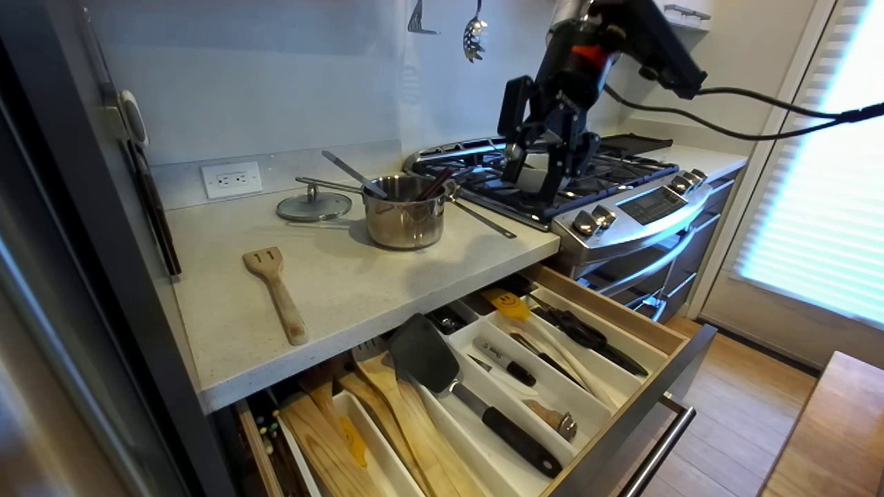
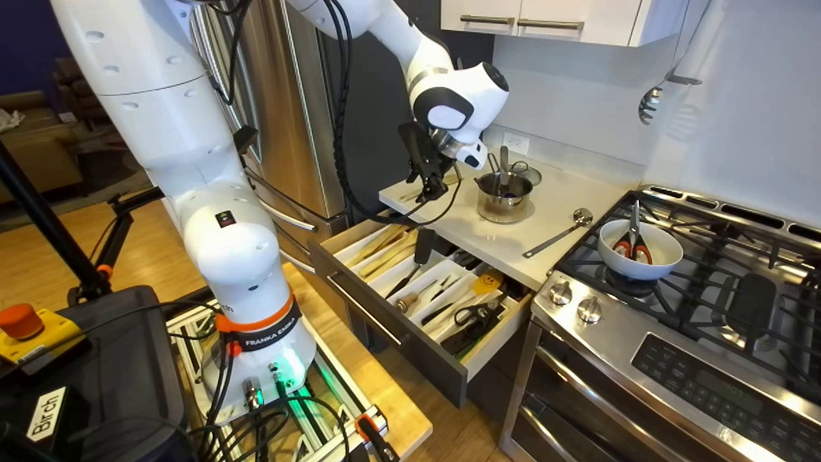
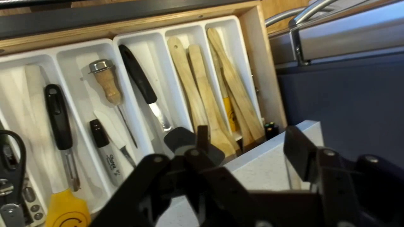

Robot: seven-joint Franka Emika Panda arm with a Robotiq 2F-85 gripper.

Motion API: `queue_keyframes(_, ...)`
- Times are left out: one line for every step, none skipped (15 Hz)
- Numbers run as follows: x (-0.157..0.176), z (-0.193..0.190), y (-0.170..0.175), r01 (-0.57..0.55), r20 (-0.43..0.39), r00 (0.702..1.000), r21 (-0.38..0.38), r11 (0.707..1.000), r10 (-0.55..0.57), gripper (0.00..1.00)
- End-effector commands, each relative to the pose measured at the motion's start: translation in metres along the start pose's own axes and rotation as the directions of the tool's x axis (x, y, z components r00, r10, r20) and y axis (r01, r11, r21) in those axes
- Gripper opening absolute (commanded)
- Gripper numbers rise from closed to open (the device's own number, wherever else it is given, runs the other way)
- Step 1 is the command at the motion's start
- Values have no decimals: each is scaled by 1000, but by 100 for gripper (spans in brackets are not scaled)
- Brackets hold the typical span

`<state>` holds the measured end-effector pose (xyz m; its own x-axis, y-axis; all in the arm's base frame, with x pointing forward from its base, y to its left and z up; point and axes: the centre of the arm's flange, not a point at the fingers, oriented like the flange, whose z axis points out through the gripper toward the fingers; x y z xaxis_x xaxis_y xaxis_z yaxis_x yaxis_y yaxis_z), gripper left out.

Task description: Move the black spatula from the countertop to the tray

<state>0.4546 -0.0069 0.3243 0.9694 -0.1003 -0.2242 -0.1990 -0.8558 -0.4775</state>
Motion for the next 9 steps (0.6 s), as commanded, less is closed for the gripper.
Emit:
queue_keyframes(21, 59, 10, -145, 52, 987, -113, 983, 152, 97)
queue_keyframes(24, 75, 12, -169, 72, 981, -156, 973, 182, 100)
queue_keyframes(29, 88, 11, -184, 83, 976, -181, 966, 201, 100)
queue_keyframes(33, 99, 10, -168, 93, 978, -174, 970, 186, 100)
queue_keyframes(17, 79, 12, -151, 76, 984, -145, 978, 163, 100)
queue_keyframes(20, 91, 12, -154, 89, 982, -155, 976, 169, 100)
queue_keyframes(22, 98, 11, -154, 100, 980, -159, 975, 171, 100)
queue_keyframes(24, 101, 11, -154, 104, 980, -161, 975, 172, 100)
queue_keyframes(26, 101, 11, -154, 104, 980, -161, 975, 172, 100)
